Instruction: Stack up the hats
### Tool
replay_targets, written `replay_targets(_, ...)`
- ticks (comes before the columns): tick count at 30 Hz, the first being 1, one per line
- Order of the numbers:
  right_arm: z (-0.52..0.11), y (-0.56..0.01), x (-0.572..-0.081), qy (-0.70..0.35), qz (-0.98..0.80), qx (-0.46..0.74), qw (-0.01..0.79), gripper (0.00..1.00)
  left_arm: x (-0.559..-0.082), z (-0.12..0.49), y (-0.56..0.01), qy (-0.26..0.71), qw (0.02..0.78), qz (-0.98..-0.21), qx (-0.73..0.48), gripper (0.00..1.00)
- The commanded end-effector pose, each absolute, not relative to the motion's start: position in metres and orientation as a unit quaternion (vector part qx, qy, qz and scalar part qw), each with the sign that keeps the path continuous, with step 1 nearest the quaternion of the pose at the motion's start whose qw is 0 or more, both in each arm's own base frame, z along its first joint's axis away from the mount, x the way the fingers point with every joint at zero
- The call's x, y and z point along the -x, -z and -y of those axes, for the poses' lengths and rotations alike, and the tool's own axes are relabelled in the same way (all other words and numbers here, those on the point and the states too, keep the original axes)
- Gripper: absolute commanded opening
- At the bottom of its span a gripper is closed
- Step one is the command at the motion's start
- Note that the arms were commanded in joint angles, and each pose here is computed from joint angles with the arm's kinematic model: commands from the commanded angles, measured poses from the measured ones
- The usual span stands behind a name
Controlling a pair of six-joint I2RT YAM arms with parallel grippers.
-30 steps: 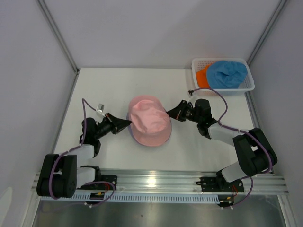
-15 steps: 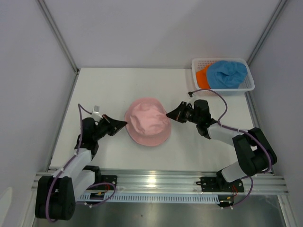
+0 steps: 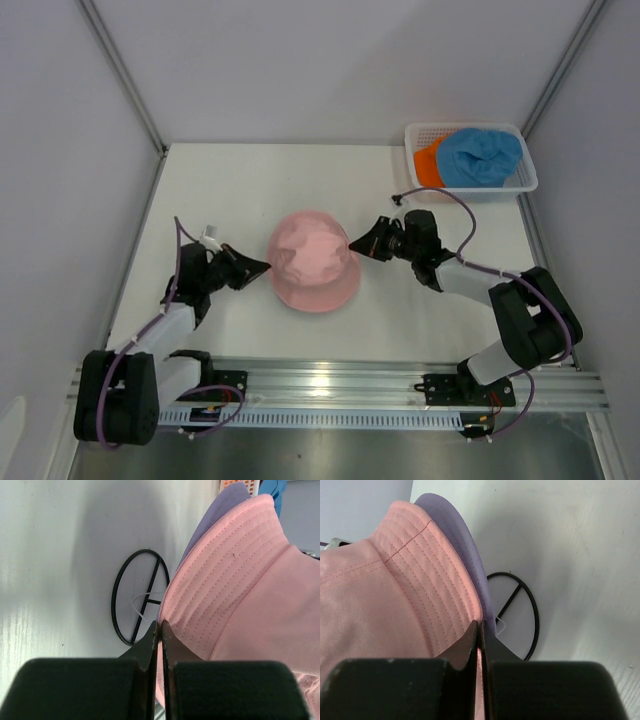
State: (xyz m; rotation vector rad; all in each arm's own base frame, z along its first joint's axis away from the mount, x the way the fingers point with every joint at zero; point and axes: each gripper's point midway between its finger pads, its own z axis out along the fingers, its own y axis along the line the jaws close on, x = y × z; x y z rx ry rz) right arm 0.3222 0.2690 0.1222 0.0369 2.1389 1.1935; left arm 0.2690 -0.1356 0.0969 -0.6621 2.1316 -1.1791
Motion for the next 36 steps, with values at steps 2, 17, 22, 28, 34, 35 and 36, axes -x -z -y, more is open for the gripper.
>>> replay_targets(2,-0.262,-0.133,-0.324,-0.427,-0.833,0.013,0.352,0.13,-0.267,0.125,-0.103,0.399,0.33,-0.826,0.223,0.11)
replay_targets(17,-0.109,-0.332,-0.414,-0.222,-0.814,-0.059,0.533,1.0,-0.255,0.078,-0.238,0.258,0.468,-0.834,0.14,0.98)
replay_targets(22,0.0,-0.358,-0.46,-0.025,-0.769,-0.149,0.621,1.0,-0.246,0.058,-0.298,0.197,0.526,-0.82,0.11,0.98)
replay_targets(28,0.088,-0.305,-0.529,0.037,-0.784,-0.241,0.571,0.99,-0.24,0.056,-0.353,0.204,0.585,-0.778,0.098,0.99)
replay_targets(34,0.138,-0.253,-0.576,0.024,-0.791,-0.288,0.54,0.96,-0.247,0.054,-0.352,0.2,0.587,-0.777,0.103,0.99)
replay_targets(35,0.143,-0.253,-0.58,0.031,-0.788,-0.289,0.543,0.95,-0.248,0.054,-0.349,0.201,0.584,-0.779,0.107,1.0)
replay_targets(36,0.147,-0.239,-0.585,0.041,-0.795,-0.286,0.534,0.94,-0.251,0.053,-0.348,0.199,0.582,-0.78,0.111,0.99)
